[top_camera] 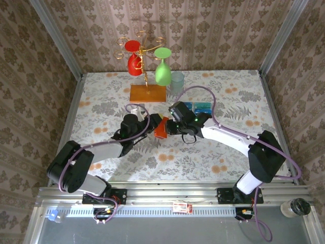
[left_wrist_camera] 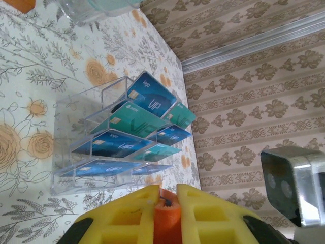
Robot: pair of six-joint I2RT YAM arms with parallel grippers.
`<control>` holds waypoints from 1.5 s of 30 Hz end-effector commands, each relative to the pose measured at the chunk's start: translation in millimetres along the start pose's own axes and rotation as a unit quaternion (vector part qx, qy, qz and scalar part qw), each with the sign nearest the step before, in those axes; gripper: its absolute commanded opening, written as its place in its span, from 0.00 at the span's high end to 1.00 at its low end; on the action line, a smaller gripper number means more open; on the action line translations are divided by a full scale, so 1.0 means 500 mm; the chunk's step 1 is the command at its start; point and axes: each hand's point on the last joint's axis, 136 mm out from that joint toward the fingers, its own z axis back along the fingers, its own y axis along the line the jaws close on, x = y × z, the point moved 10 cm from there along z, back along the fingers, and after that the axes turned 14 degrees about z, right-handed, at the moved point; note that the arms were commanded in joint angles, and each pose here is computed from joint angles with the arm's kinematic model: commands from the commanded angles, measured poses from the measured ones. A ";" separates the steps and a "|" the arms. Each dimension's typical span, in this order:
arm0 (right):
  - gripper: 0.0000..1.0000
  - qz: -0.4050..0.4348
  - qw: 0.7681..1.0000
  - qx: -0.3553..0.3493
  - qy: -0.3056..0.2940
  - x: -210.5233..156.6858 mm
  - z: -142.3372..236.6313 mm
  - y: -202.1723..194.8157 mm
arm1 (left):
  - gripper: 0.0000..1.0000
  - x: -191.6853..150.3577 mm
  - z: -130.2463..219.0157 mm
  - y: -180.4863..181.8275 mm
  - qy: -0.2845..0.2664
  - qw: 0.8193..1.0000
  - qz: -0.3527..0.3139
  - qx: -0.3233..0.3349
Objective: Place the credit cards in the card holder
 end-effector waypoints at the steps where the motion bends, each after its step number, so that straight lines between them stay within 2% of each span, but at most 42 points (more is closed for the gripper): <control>1: 0.73 -0.029 0.991 -0.125 0.046 -0.070 -0.007 -0.092 | 1.00 0.005 0.006 -0.040 -0.006 0.999 -0.003 -0.052; 6: 0.71 -0.062 0.994 -0.084 0.027 -0.092 0.039 -0.123 | 1.00 0.007 0.007 -0.049 -0.008 0.998 -0.004 -0.057; 11: 0.62 -0.095 0.993 0.061 -0.023 -0.082 0.087 -0.114 | 1.00 0.021 0.005 -0.053 -0.022 0.998 0.007 -0.065; 15: 0.52 -0.122 0.971 0.194 -0.073 -0.049 0.111 -0.080 | 1.00 0.040 0.002 -0.074 -0.043 0.993 0.043 -0.101; 18: 0.44 -0.140 0.950 0.258 -0.104 -0.020 0.128 -0.061 | 1.00 0.051 -0.002 -0.094 -0.056 0.988 0.066 -0.130; 21: 0.36 -0.149 0.935 0.289 -0.138 0.009 0.148 -0.051 | 1.00 0.057 -0.003 -0.108 -0.066 0.984 0.081 -0.145; 26: 0.32 -0.149 0.923 0.314 -0.164 0.058 0.158 -0.036 | 1.00 0.062 -0.001 -0.121 -0.074 0.980 0.094 -0.159; 32: 0.35 -0.167 0.925 0.298 -0.168 0.083 0.117 -0.046 | 1.00 0.063 0.007 -0.128 -0.079 0.977 0.100 -0.171; 39: 0.58 -0.209 0.919 0.290 -0.166 0.060 0.054 -0.085 | 1.00 0.061 0.019 -0.132 -0.083 0.976 0.100 -0.177; 42: 0.63 -0.218 0.915 0.295 -0.167 0.053 0.045 -0.091 | 1.00 0.062 0.019 -0.135 -0.083 0.975 0.101 -0.179; 45: 0.64 -0.222 0.913 0.300 -0.165 0.049 0.039 -0.093 | 1.00 0.062 0.016 -0.137 -0.082 0.975 0.100 -0.181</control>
